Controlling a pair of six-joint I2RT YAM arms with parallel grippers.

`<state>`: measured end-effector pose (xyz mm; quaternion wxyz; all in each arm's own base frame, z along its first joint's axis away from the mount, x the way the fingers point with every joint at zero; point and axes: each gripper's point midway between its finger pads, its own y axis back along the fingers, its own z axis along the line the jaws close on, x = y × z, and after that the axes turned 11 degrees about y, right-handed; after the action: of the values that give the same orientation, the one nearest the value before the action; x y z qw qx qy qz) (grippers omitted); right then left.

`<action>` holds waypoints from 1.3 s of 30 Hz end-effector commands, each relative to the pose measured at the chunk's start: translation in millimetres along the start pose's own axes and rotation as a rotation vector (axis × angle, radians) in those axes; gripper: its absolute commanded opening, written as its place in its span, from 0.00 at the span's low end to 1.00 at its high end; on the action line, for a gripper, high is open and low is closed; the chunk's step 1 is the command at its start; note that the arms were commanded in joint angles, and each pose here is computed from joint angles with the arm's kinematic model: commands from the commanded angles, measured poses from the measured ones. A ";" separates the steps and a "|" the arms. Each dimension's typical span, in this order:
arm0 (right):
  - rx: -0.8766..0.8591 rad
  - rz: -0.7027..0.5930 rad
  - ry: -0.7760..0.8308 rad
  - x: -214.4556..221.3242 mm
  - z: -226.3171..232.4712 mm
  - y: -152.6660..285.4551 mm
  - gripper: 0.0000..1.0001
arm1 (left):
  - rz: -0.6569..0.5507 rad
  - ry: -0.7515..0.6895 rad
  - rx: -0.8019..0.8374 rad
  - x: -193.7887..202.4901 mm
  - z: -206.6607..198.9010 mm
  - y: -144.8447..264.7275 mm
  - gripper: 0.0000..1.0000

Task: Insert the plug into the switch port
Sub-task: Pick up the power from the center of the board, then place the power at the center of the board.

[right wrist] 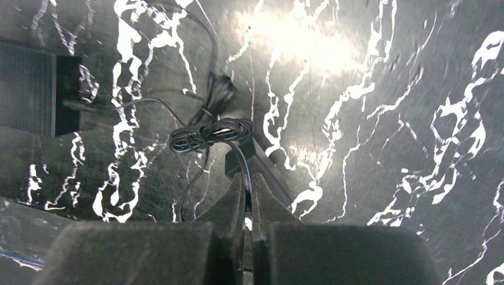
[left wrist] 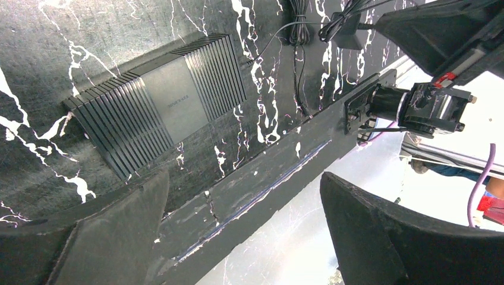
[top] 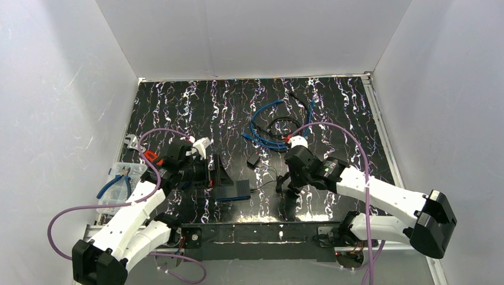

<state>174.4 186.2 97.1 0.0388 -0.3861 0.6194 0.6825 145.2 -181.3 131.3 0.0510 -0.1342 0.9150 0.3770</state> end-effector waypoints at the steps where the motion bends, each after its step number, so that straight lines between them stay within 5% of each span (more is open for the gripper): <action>1: -0.017 -0.119 0.135 -52.7 3.9 13.4 0.01 | 0.002 -0.018 0.027 -2.8 -10.1 4.0 0.98; 16: -0.073 -0.278 0.543 -165.0 45.9 -16.9 0.01 | -0.104 0.039 -0.032 -12.1 -4.4 14.7 0.98; 39: -0.213 -0.328 0.664 -260.7 105.2 -80.3 0.01 | -0.139 0.081 -0.056 -6.6 2.4 22.4 0.98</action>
<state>329.6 394.9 167.8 -0.1069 -0.6722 0.4706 0.5615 146.5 -165.2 142.4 0.0391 -0.2107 0.8965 0.3879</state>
